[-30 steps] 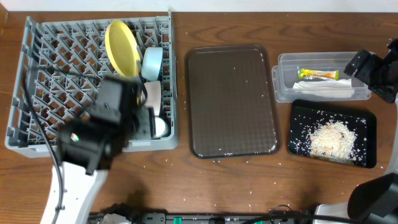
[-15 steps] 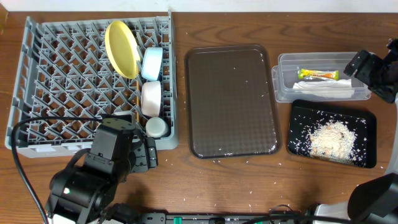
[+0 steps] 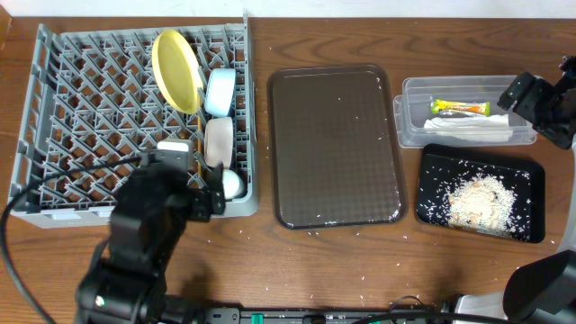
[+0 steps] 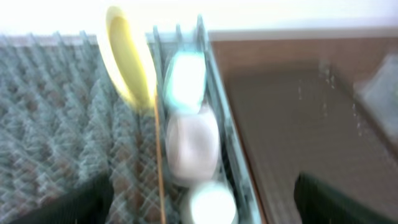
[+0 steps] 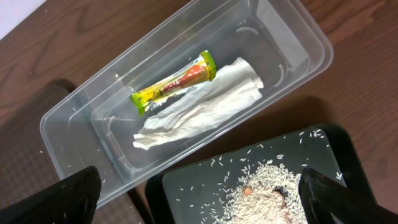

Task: Sort waste into correct bins and load items into the dishwasher

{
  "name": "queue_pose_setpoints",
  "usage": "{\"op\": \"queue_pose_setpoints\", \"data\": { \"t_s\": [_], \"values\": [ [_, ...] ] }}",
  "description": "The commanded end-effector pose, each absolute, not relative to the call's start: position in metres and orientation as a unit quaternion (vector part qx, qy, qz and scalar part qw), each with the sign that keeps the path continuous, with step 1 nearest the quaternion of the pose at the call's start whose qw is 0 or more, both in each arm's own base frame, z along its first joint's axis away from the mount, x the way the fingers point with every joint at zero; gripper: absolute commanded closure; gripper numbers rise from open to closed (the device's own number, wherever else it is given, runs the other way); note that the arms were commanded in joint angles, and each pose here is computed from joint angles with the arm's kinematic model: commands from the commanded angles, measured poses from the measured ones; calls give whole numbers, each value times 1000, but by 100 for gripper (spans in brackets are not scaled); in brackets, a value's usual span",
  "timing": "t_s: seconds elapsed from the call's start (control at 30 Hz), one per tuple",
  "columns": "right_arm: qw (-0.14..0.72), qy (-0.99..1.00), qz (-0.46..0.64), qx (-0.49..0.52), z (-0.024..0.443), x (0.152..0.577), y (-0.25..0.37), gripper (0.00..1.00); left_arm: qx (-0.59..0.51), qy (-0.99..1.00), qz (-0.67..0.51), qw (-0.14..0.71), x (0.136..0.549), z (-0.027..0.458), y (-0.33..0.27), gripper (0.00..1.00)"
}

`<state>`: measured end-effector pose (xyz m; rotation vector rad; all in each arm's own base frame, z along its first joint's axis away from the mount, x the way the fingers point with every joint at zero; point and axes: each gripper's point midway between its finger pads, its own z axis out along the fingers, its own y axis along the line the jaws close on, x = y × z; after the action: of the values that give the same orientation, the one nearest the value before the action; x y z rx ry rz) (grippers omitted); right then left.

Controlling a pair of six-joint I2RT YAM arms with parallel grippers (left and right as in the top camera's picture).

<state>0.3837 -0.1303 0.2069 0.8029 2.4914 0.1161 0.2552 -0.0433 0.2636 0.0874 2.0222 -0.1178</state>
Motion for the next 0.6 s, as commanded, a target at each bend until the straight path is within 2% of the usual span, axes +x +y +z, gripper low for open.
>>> {"op": "queue_pose_setpoints", "data": {
  "t_s": [0.0, 0.23, 0.57],
  "values": [
    [255, 918, 42, 301, 205, 383, -132, 1, 64, 828, -14, 557, 253, 240, -24, 7],
    [255, 918, 42, 301, 205, 383, -132, 1, 13, 776, 21, 631, 245, 204, 8, 7],
    [255, 918, 42, 301, 205, 383, -132, 1, 4, 752, 29, 658, 247, 152, 16, 6]
  ]
}}
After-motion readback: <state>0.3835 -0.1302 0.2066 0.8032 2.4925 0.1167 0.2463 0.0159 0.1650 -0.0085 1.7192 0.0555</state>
